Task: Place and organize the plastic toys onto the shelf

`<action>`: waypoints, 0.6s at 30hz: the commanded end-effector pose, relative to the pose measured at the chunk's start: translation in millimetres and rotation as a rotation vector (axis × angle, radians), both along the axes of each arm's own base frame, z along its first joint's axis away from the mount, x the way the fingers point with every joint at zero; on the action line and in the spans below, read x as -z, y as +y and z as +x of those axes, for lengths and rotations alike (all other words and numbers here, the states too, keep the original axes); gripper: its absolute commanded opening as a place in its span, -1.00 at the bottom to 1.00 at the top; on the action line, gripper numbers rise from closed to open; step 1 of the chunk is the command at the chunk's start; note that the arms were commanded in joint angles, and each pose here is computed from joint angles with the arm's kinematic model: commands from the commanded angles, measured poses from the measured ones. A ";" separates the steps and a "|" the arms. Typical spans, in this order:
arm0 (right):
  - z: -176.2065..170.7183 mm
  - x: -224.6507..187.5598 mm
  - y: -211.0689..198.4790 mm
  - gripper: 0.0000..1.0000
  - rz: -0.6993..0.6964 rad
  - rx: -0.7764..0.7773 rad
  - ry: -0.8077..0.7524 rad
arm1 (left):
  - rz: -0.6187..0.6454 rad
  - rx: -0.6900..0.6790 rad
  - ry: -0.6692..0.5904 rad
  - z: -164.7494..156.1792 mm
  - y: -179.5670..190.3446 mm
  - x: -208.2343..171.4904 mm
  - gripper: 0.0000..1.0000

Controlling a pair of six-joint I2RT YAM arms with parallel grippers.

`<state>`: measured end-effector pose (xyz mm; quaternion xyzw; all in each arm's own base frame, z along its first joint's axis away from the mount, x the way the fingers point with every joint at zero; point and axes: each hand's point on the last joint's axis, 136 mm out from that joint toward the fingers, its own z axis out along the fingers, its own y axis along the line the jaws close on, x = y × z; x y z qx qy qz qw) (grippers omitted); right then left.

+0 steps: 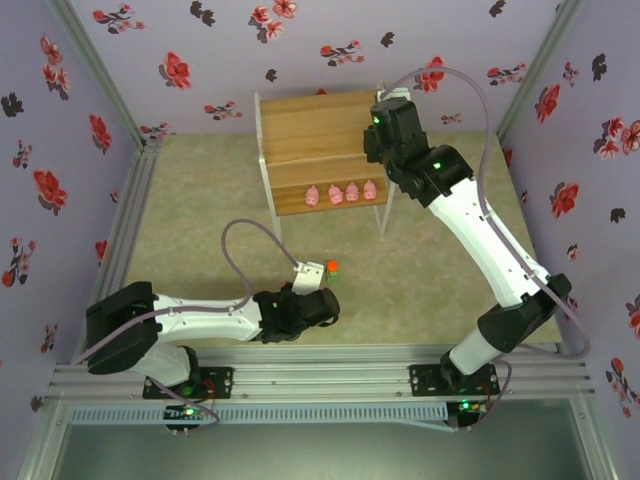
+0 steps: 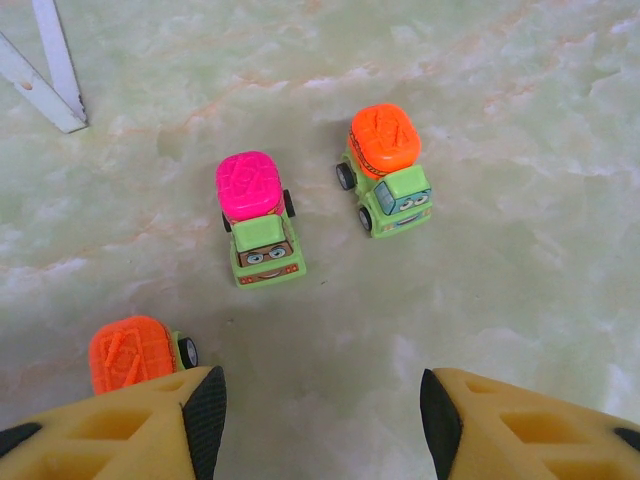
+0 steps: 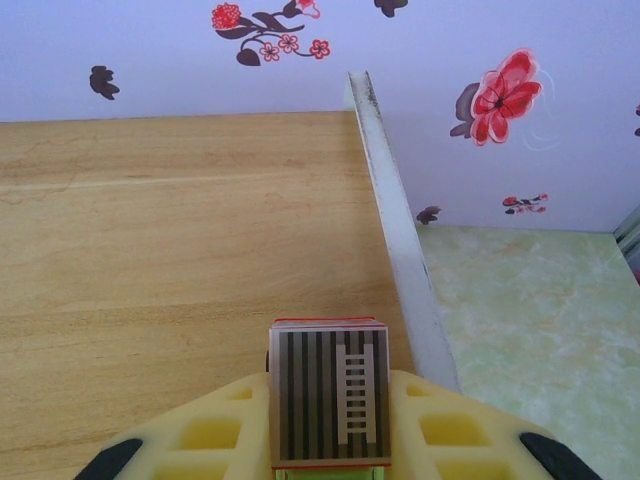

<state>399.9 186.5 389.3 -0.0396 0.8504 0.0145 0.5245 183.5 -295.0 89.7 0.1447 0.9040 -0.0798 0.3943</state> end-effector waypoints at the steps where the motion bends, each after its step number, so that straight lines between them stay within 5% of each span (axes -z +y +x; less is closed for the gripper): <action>1: 4.9 -9.9 0.8 -0.50 0.014 -0.006 -0.021 | -0.002 -0.028 -0.024 1.3 7.0 -4.9 0.15; 18: 13.4 3.9 -0.1 -0.45 0.011 0.002 0.011 | 0.001 -0.027 -0.026 1.5 7.2 -6.2 0.16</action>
